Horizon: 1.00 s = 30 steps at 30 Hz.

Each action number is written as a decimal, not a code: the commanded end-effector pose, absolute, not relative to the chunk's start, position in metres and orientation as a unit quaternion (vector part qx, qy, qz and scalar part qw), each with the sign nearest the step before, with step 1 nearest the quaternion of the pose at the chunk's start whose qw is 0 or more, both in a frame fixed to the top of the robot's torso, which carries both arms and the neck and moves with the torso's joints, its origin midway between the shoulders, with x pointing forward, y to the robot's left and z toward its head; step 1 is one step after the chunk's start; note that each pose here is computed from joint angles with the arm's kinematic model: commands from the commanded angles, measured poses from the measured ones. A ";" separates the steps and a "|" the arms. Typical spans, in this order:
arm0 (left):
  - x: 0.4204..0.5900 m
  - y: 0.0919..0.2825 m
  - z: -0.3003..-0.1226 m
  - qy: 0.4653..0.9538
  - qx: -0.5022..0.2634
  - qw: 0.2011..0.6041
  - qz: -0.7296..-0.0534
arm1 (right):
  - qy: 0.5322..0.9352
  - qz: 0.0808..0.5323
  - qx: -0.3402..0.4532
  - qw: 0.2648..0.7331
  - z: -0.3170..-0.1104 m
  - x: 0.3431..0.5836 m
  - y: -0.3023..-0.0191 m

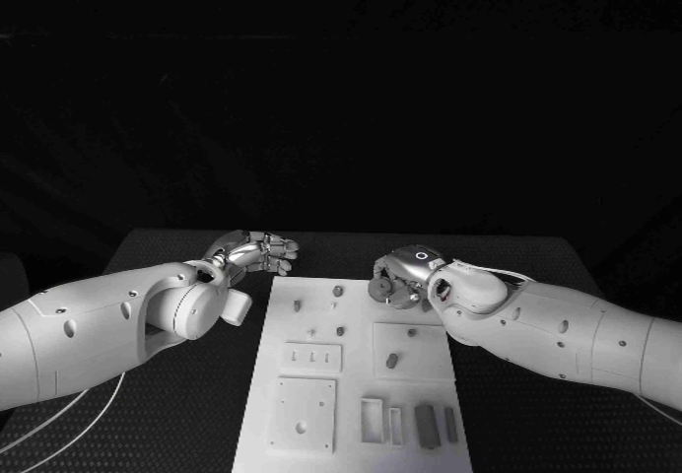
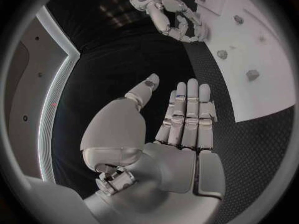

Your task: Assemble the parts on the task board

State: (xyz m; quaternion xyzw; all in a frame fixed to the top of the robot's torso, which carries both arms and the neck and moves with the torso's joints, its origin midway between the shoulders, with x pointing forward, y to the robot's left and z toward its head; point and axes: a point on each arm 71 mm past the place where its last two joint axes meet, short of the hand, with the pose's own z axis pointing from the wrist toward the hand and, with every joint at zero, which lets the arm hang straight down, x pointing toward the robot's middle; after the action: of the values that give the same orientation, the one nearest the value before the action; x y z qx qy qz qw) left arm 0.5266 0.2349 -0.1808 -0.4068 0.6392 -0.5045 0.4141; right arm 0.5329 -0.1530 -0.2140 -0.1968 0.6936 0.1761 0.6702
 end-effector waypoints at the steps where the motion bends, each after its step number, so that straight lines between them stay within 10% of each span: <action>1: 0.526 0.233 -0.180 0.639 -0.403 0.412 -0.508 | 0.674 0.177 -0.215 0.684 -0.209 0.530 -0.141; 30: 0.528 0.226 -0.180 0.642 -0.400 0.409 -0.511 | 0.665 0.207 -0.253 0.671 -0.223 0.515 -0.058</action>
State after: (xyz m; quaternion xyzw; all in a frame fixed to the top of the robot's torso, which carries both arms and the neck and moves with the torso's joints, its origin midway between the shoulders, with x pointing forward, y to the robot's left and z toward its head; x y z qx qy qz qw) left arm 0.5279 0.2286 -0.1813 -0.4050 0.6415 -0.5055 0.4110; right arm 0.5141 -0.0583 -0.2217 -0.2475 0.6646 0.2150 0.6714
